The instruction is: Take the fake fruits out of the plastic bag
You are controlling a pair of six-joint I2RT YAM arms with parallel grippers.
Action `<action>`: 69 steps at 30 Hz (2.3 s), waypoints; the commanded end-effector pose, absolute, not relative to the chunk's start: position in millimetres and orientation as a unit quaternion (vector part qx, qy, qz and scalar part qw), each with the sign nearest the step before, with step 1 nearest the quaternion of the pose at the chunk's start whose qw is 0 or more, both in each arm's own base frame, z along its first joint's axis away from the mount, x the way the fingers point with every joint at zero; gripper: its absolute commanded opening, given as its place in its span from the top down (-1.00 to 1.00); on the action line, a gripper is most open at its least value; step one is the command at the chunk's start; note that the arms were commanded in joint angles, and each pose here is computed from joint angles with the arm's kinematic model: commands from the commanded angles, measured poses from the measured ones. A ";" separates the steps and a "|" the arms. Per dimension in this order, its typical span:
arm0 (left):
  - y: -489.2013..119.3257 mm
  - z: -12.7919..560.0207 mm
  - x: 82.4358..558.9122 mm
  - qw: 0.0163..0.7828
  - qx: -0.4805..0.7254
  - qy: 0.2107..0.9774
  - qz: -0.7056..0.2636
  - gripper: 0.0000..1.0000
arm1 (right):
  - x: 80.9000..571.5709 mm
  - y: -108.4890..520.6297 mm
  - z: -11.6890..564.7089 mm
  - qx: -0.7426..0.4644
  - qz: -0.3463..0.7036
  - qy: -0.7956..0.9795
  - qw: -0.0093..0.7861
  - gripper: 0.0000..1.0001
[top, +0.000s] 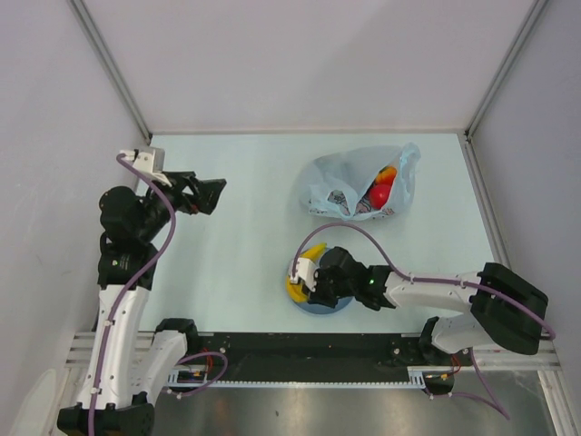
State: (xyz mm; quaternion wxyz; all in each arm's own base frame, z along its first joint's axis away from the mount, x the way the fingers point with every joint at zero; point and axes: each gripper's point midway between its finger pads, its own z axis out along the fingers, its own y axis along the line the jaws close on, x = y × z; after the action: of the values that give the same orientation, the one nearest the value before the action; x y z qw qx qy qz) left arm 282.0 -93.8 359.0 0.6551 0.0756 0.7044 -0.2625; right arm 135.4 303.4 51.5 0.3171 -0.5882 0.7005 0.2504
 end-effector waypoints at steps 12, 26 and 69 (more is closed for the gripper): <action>-97.8 362.2 279.3 0.659 0.078 0.693 -0.281 -0.96 | 133.6 326.6 87.2 -0.606 0.267 0.672 0.332 -0.94; -130.7 357.4 291.8 0.637 0.153 0.695 -0.296 -0.93 | 197.4 266.8 296.6 -0.448 0.281 0.696 0.486 -0.88; -387.5 257.3 306.9 0.520 0.654 0.541 -0.099 -0.51 | 294.4 102.9 197.5 -0.065 0.205 0.867 0.450 -0.32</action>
State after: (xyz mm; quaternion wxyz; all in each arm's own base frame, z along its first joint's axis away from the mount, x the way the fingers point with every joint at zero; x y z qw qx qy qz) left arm 303.7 -386.7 225.9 0.4898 0.6764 0.5419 -0.0945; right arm 300.1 107.9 196.3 0.4429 -0.0783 0.8712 0.1967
